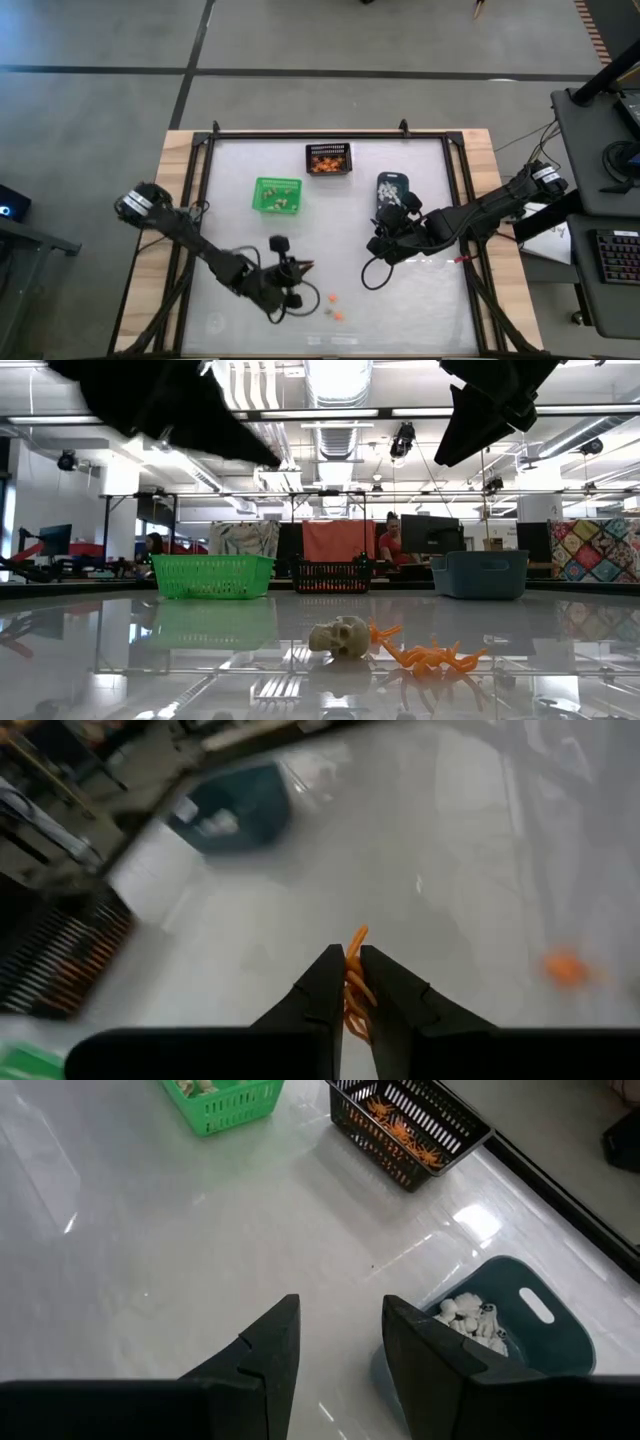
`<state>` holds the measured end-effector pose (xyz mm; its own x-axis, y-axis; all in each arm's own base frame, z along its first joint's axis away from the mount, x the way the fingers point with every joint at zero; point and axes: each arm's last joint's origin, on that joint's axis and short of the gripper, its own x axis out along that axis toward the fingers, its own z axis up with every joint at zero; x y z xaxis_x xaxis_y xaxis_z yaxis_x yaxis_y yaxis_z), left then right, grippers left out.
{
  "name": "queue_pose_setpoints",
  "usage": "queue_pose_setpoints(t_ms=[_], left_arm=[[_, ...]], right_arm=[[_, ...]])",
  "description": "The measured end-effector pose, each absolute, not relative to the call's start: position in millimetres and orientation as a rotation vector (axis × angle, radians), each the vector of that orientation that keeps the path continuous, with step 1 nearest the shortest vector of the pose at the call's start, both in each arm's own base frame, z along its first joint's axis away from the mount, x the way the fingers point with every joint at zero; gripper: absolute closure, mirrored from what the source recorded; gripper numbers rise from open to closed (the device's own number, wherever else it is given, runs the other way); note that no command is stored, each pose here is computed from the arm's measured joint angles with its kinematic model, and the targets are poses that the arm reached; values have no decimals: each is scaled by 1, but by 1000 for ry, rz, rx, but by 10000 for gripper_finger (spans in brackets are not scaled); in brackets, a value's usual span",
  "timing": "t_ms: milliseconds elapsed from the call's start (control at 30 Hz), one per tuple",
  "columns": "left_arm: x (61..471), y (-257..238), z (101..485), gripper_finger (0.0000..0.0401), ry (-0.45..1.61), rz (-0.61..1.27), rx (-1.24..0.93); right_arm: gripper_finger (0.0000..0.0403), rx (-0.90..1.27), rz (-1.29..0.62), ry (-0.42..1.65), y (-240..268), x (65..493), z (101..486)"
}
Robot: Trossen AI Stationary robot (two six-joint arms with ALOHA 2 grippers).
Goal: Sort Halloween decoration
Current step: Put the orange spider toy into the black bin
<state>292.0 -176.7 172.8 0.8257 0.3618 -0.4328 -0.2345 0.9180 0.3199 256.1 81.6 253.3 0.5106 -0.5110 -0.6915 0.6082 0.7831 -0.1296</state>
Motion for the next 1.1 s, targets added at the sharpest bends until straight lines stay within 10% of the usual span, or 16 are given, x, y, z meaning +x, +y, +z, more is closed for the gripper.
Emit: queue_pose_setpoints(t_ms=[433,1100], left_arm=[[310,-38,251,386,513,254,287],[337,162,222,385,611,528,-36]], right_arm=[[268,116,-668,792,82,256,253],[268,123,-680,781,81,256,253]])
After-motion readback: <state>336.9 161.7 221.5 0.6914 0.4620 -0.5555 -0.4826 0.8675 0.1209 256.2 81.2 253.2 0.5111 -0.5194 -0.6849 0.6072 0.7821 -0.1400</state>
